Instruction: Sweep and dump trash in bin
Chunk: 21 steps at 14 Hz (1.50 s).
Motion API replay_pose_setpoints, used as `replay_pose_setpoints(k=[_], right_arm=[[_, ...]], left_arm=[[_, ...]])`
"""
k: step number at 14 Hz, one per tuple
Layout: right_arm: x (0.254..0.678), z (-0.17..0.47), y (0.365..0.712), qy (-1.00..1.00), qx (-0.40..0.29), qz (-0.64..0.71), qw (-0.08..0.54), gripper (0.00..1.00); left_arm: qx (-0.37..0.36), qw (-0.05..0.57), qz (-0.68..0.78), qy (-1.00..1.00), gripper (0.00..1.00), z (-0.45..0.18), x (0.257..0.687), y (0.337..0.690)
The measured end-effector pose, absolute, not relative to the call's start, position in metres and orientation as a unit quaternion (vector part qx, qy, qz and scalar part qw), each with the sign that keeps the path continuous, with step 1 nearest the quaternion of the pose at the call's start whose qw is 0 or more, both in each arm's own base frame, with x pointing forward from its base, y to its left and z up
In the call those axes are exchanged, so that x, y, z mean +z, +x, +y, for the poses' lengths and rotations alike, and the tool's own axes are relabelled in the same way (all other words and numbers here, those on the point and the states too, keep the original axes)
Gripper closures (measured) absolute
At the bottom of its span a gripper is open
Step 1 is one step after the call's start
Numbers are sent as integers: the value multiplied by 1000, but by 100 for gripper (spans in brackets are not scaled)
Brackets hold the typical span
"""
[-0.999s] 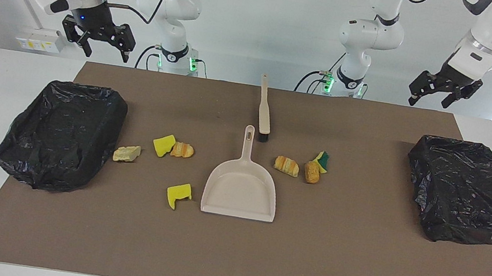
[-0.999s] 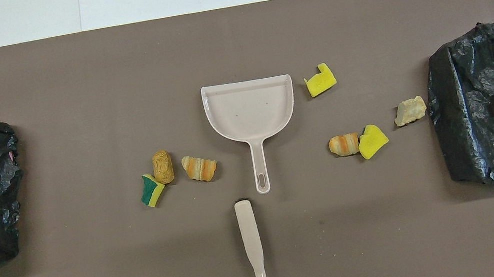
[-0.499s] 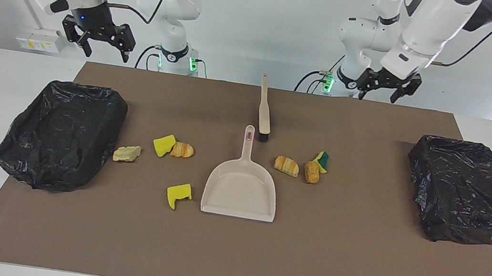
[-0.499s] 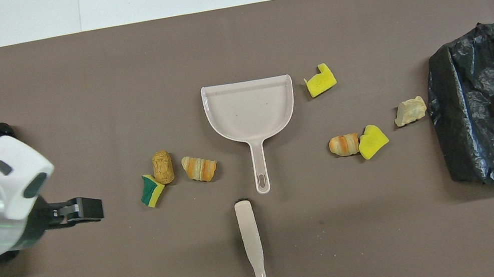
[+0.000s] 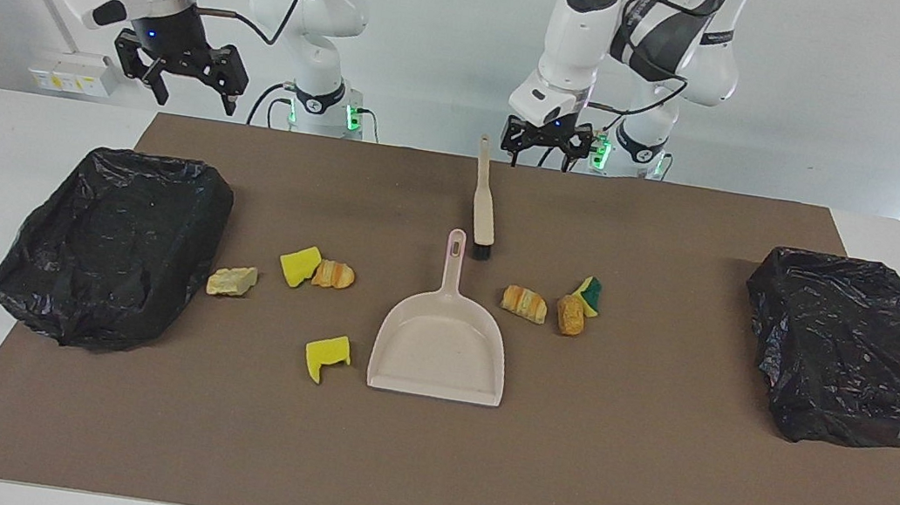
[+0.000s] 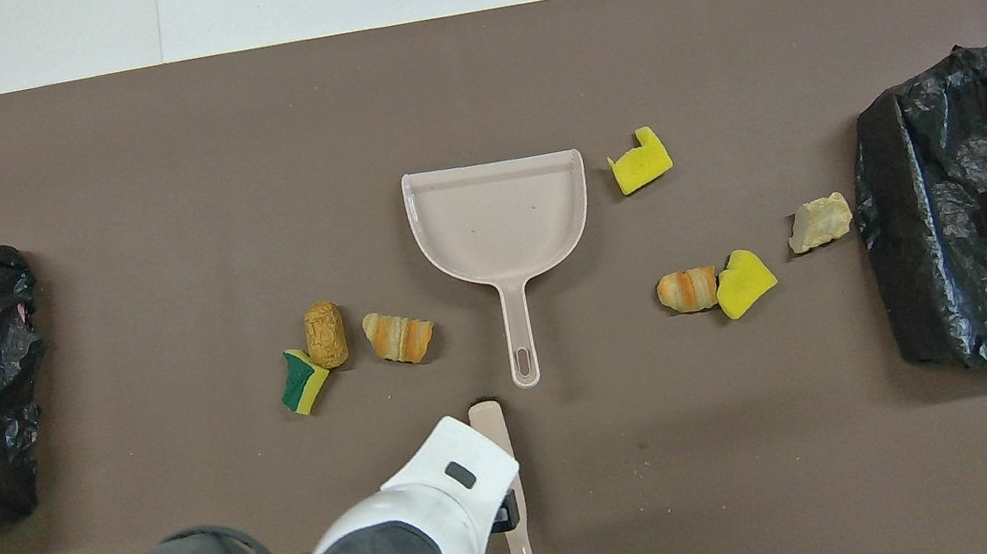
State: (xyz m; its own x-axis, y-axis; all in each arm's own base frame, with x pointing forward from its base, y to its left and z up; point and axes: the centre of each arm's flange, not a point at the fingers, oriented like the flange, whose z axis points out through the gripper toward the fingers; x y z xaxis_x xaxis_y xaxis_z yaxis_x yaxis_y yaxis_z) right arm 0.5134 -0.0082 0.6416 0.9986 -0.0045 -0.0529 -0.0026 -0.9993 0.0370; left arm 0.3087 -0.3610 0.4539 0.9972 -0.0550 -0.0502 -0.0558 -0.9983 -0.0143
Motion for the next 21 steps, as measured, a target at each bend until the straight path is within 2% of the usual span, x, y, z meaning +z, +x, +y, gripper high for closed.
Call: replay_pose_setpoints(k=[3, 5, 10, 13, 15, 17, 18, 19, 20, 21], right_arm=[[642, -7, 515, 1000, -23, -1, 19, 0], [639, -2, 517, 1000, -24, 4, 19, 0], [618, 25, 534, 999, -37, 28, 21, 0], [607, 40, 549, 999, -40, 26, 21, 0], [600, 60, 557, 999, -39, 20, 21, 0], [589, 83, 566, 999, -30, 11, 19, 0], [583, 95, 570, 1000, -26, 7, 13, 0], [577, 105, 574, 1000, -24, 2, 8, 0], [572, 112, 579, 1000, -20, -2, 3, 0], [568, 114, 582, 1000, -18, -5, 0, 0]], left_arm=[[18, 2, 34, -999, 0, -400, 400, 265], [20, 2, 41, -999, 0, -412, 373, 255], [22, 6, 64, -998, 0, -421, 346, 229], [25, 11, 66, -997, 0, -420, 332, 226], [27, 12, 63, -998, 5, -419, 329, 229], [26, 10, 60, -998, 26, -419, 331, 232], [25, 9, 59, -998, 26, -419, 332, 233], [25, 9, 59, -998, 32, -419, 333, 233], [26, 10, 59, -998, 50, -419, 332, 233], [27, 12, 59, -998, 62, -419, 332, 233]])
